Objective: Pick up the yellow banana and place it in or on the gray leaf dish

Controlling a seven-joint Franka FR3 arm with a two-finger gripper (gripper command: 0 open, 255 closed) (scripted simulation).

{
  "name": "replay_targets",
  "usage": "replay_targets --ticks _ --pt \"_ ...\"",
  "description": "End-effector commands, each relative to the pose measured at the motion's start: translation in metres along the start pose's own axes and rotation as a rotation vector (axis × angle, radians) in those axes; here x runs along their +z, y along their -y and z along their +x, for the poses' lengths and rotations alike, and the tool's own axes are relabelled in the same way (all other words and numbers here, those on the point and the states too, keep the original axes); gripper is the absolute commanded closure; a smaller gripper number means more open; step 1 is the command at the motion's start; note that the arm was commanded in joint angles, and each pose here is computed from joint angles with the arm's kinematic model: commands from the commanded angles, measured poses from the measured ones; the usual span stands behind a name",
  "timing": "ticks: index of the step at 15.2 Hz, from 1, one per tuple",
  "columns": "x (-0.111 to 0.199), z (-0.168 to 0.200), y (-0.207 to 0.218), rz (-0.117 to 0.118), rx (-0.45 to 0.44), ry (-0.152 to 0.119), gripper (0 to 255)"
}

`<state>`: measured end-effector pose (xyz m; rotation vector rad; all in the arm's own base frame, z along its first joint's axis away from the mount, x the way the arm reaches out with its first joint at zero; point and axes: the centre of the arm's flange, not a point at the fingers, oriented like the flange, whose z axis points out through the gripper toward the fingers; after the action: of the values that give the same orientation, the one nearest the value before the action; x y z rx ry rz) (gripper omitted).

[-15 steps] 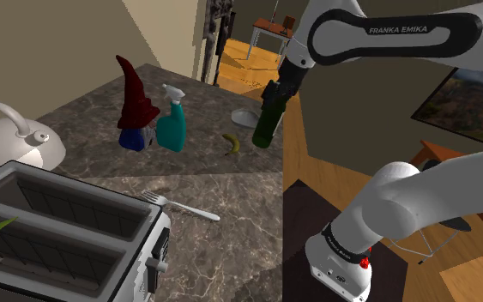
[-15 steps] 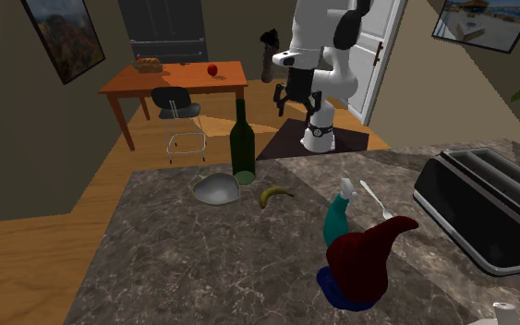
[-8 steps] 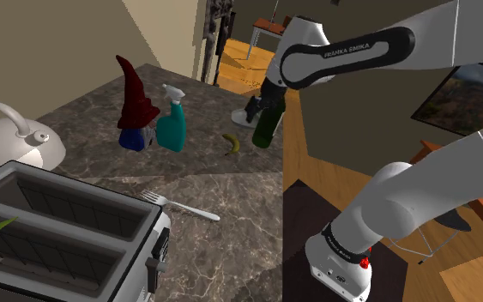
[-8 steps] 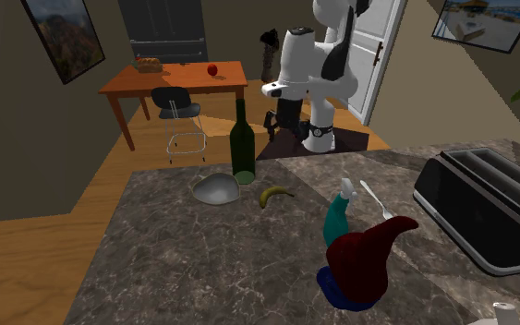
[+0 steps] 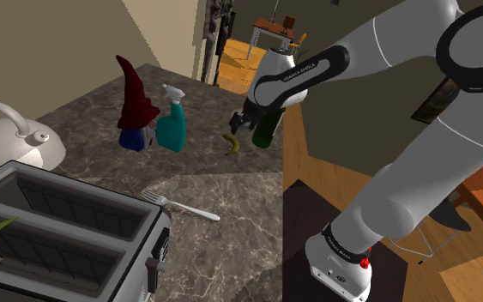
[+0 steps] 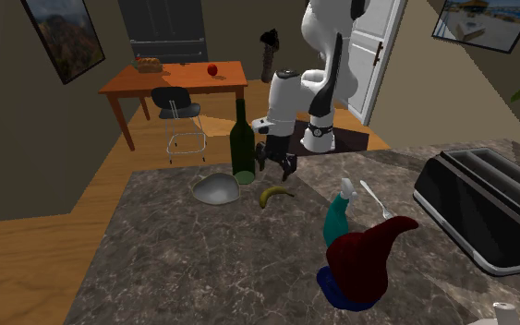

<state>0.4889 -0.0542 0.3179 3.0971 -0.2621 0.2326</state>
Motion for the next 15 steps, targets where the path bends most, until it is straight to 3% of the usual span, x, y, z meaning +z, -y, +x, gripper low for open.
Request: replay_targets --ticks 1,9,15 --pt "0.019 0.009 -0.001 -0.001 0.012 -0.004 0" --pt "0.059 0.009 -0.002 -0.001 0.012 -0.004 0" --pt "0.059 0.009 -0.002 -0.001 0.012 -0.004 0"
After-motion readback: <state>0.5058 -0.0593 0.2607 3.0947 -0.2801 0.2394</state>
